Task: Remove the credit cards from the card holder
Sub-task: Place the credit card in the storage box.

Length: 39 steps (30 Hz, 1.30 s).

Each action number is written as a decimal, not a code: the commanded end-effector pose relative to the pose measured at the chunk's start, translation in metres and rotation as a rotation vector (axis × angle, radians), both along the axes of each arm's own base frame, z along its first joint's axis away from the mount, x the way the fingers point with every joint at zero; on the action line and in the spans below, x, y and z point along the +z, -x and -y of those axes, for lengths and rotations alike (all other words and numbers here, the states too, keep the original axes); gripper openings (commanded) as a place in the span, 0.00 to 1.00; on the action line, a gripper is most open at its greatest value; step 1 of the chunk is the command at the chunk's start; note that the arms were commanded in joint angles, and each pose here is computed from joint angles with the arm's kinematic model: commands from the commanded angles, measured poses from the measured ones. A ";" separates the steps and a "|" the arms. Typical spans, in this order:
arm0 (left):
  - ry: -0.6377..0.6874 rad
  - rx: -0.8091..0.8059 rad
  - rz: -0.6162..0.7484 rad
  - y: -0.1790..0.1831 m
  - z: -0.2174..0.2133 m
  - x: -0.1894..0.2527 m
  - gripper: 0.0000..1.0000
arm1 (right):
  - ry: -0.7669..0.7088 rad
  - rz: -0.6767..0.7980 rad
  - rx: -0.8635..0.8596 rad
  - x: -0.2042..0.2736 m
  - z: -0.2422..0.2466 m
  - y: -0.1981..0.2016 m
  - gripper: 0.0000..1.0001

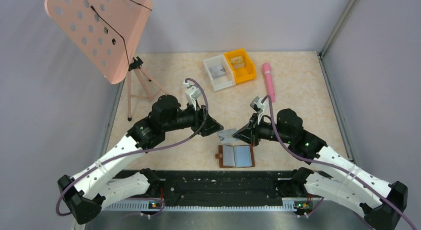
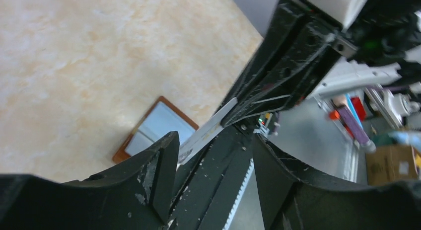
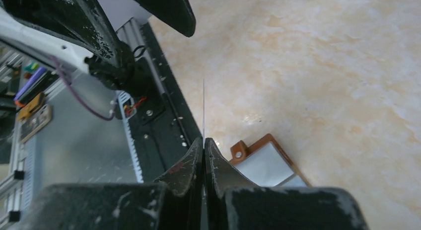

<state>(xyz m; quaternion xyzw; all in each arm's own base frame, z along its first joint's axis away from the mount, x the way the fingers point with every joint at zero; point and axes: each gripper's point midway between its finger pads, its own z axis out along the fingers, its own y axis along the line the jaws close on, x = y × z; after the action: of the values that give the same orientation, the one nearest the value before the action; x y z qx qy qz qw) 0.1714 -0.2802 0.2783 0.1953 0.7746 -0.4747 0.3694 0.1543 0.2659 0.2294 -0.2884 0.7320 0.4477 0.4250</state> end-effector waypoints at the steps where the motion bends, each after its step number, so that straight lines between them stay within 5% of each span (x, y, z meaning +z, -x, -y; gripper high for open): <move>1: 0.066 -0.336 0.055 0.044 0.016 0.029 0.60 | -0.092 0.032 0.186 0.038 -0.007 0.031 0.00; 21: 0.031 -0.402 -0.093 0.045 0.029 -0.009 0.44 | -0.167 -0.039 0.330 0.042 -0.028 0.043 0.00; 23: 0.046 -0.425 -0.102 0.047 0.032 -0.007 0.30 | -0.164 -0.047 0.332 0.041 -0.030 0.042 0.00; 25: 0.048 -0.428 -0.118 0.047 0.033 -0.008 0.04 | -0.163 -0.048 0.331 0.040 -0.031 0.041 0.00; 26: 0.044 -0.412 -0.122 0.044 0.034 -0.009 0.00 | -0.162 -0.051 0.321 0.040 -0.031 0.039 0.00; 28: 0.035 -0.361 -0.136 0.036 0.034 -0.012 0.00 | -0.160 -0.063 0.262 0.040 -0.030 0.030 0.07; 34: 0.138 -0.080 -0.239 -0.005 0.036 -0.009 0.00 | -0.279 -0.095 -0.063 0.042 -0.012 -0.008 0.57; 39: 0.410 0.079 -0.287 -0.029 0.036 0.006 0.00 | -0.486 -0.098 -0.129 0.048 0.001 -0.007 0.66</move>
<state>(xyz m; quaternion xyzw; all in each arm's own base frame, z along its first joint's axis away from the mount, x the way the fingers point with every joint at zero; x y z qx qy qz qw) 0.1691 -0.3143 0.2446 0.1361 0.7816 -0.5593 0.2406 0.1474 0.2740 0.2445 -0.1961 0.6945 0.5504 0.4199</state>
